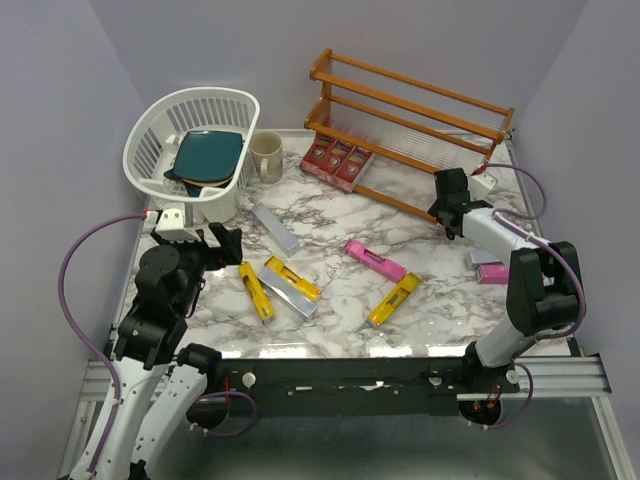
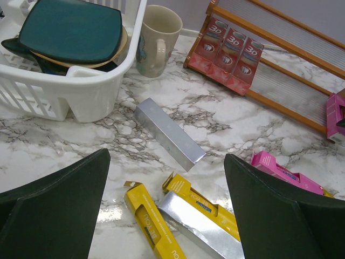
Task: Place and organize the toothpastes onto the shelf
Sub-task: Place the toothpaste on the shelf.
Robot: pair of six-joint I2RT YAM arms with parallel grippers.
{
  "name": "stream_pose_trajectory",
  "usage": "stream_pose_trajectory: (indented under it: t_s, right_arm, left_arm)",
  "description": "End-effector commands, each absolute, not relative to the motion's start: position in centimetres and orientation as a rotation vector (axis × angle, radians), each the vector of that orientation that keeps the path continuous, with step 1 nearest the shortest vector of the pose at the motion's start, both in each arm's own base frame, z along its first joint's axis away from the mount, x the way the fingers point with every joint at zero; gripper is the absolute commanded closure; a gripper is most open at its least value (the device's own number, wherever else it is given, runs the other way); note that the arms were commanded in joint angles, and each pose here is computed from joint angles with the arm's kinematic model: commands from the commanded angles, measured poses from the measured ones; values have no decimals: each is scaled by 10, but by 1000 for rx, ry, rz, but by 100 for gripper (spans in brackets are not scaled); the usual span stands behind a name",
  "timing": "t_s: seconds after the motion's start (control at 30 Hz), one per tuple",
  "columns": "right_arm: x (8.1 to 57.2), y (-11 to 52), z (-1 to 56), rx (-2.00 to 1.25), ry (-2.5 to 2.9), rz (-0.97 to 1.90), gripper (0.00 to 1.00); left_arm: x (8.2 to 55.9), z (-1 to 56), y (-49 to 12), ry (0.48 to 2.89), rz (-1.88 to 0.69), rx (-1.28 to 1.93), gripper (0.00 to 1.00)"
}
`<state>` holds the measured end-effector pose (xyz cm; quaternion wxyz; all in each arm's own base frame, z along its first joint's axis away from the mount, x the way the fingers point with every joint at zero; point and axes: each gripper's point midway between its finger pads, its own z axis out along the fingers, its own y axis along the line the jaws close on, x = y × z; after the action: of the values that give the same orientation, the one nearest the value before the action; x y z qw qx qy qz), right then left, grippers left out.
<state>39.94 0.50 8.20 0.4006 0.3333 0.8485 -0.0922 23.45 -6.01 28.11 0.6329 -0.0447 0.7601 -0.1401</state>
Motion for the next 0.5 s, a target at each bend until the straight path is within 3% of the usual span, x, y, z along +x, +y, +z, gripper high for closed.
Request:
stream_pose_trajectory:
  t_s: [0.0, 0.47]
  right_arm:
    - [387, -5, 79, 891, 2151, -284, 31]
    - [377, -15, 74, 958, 2141, -266, 31]
  left_arm:
    - [235, 277, -59, 1746, -307, -99, 1]
    - [235, 277, -59, 1746, -308, -98, 1]
